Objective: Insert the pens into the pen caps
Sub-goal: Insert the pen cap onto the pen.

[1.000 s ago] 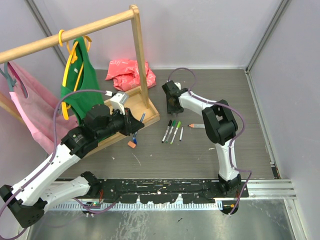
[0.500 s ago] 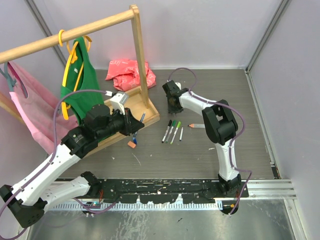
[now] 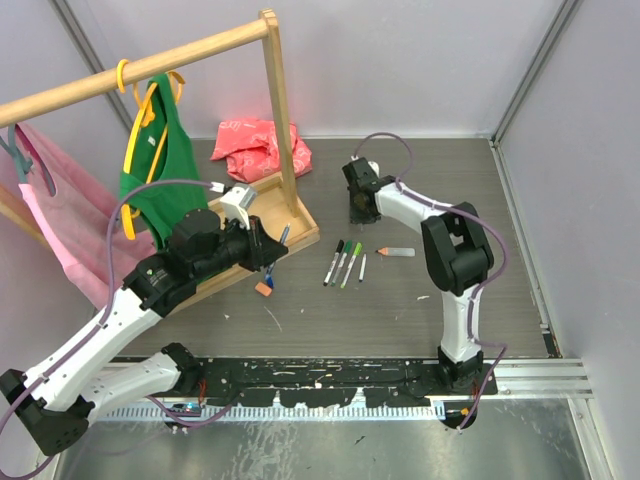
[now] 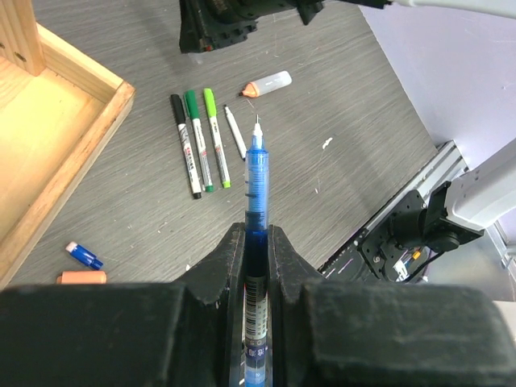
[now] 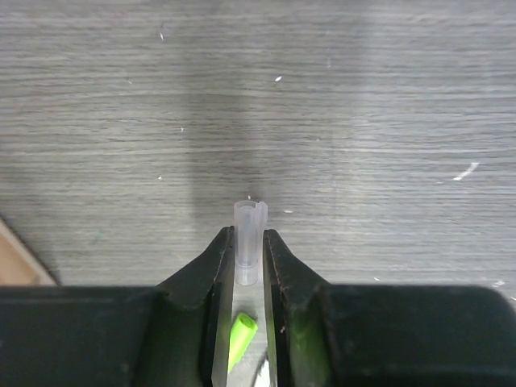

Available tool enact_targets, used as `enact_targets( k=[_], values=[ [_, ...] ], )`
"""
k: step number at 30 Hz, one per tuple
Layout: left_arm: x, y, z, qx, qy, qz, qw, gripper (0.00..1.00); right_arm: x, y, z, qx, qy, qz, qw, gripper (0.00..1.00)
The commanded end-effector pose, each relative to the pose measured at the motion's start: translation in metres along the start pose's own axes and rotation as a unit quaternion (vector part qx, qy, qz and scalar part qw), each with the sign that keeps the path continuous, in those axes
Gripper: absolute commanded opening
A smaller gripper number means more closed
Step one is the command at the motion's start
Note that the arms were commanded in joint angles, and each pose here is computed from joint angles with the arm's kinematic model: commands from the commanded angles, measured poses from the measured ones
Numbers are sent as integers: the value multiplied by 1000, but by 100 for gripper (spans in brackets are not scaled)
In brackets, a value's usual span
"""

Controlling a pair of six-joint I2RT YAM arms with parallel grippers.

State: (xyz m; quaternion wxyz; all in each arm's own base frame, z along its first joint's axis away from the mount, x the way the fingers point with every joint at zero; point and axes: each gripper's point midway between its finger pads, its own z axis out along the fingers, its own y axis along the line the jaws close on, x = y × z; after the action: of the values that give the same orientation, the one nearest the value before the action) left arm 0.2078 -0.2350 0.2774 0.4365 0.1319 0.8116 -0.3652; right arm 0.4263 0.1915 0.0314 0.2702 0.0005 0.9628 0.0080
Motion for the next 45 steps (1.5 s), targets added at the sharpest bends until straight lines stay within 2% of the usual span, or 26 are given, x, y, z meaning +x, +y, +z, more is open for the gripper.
enact_targets(
  k=[1, 7, 11, 13, 19, 24, 34, 45],
  values=[
    [-22, -7, -2, 12, -45, 5, 999, 0, -71, 8, -77, -48, -122, 15, 991, 0],
    [-40, -10, -7, 18, -98, 1, 995, 0, -99, 14, -144, -106, -191, 19, 976, 0],
    [-55, -14, -16, 29, -146, 2, 989, 0, -116, 17, -199, -156, -258, 8, 953, 0],
    [-62, -20, -19, 41, -158, 12, 987, 0, -122, 19, -232, -187, -298, 7, 936, 0],
    [-75, -36, -24, 69, -165, 32, 983, 0, -125, 18, -332, -284, -419, 11, 862, 0],
    [-84, -55, -25, 111, -172, 43, 978, 0, -117, 17, -391, -348, -471, 28, 810, 0],
    [-99, -81, -28, 169, -182, 58, 967, 0, -94, 21, -471, -481, -502, 74, 715, 0],
    [-113, -119, -40, 262, -201, 85, 940, 0, -83, 33, -502, -604, -471, 132, 629, 0]
  ],
)
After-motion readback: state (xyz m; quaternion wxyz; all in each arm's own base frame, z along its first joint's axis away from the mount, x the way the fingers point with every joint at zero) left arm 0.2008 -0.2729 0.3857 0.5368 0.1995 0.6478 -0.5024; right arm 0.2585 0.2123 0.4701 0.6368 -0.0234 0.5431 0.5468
